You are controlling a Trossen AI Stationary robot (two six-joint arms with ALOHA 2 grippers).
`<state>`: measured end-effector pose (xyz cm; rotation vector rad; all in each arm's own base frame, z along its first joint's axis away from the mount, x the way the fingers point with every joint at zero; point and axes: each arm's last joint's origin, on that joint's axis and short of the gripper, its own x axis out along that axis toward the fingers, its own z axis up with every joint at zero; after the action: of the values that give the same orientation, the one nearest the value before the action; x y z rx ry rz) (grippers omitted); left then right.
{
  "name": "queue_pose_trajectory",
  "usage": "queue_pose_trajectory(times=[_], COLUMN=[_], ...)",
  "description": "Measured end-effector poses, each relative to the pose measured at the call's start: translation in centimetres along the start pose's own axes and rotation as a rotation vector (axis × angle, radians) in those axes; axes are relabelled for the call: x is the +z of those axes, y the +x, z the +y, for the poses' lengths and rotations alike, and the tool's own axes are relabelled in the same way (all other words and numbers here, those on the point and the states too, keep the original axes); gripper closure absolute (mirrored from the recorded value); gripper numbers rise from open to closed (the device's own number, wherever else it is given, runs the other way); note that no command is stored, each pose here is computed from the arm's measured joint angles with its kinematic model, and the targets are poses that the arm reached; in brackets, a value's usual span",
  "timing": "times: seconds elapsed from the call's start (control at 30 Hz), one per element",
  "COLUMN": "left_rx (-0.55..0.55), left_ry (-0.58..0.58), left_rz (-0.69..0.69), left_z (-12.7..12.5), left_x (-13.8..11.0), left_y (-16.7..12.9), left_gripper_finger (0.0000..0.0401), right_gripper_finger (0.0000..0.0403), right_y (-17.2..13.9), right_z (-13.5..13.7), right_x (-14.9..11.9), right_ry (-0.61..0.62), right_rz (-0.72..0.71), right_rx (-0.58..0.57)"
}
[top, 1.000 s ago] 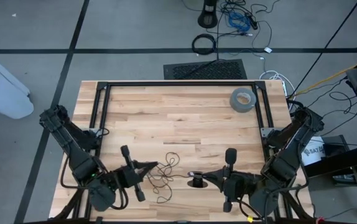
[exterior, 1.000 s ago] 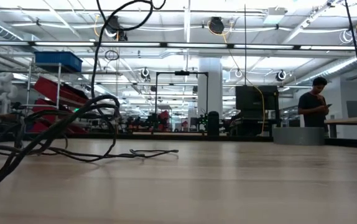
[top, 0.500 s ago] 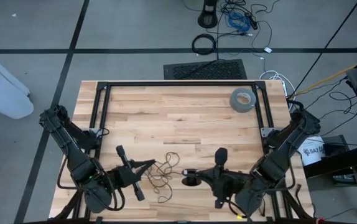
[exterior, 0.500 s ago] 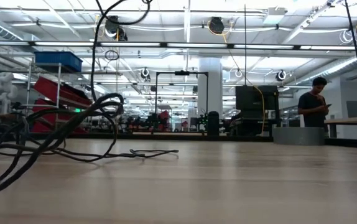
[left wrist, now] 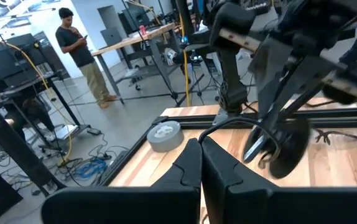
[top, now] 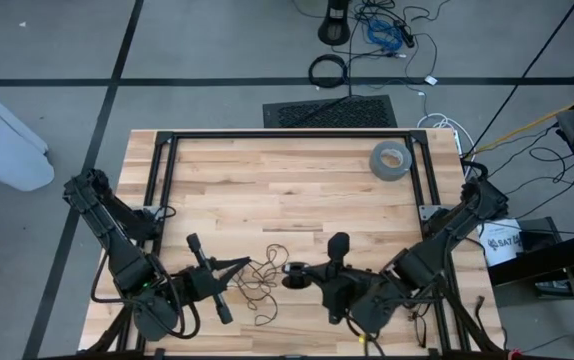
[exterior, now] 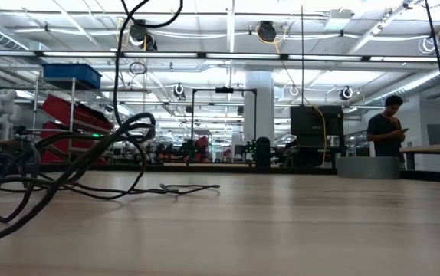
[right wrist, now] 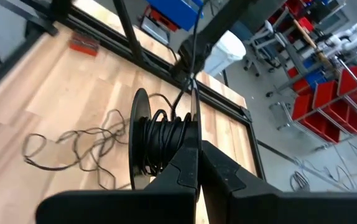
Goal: Coil cords
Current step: Coil the black wire onto the spool
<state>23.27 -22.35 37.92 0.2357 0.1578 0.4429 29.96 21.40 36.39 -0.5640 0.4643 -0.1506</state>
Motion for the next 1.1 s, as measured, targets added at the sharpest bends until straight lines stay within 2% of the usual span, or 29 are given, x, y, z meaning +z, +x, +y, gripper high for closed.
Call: queue_pose_trajectory(times=[0.2,0.43,0.67,0.97,1.1], left_rx=[-0.005,-0.016,-0.026,-0.075,-0.149], left_ry=[-0.009,-0.023,-0.036,-0.041,-0.042], left_rz=[-0.003,-0.005,-0.008,-0.020,-0.052], left_z=[0.0,-0.1,-0.1,-1.1,-2.2], left_x=[0.1,0.2,0.3,0.3,0.4], left_y=[0.0,0.0,0.0,1.3,2.7], left_gripper_finger=[0.0399,0.0399,0.0399,0.0399,0.0399], right_gripper_finger=[0.0403,0.0403,0.0403,0.0403,0.0403], right_y=[2.1,3.5,3.3,3.3,3.3], right_z=[-0.2,-0.5,-0.8,-1.0,-1.0], right_x=[-0.5,-1.0,-1.0,-1.1,-1.0], right_ry=[-0.015,-0.024,-0.003,0.035,0.059], right_rz=[0.044,0.099,0.110,0.110,0.102], right_rx=[-0.042,-0.260,-0.406,-0.497,-0.499])
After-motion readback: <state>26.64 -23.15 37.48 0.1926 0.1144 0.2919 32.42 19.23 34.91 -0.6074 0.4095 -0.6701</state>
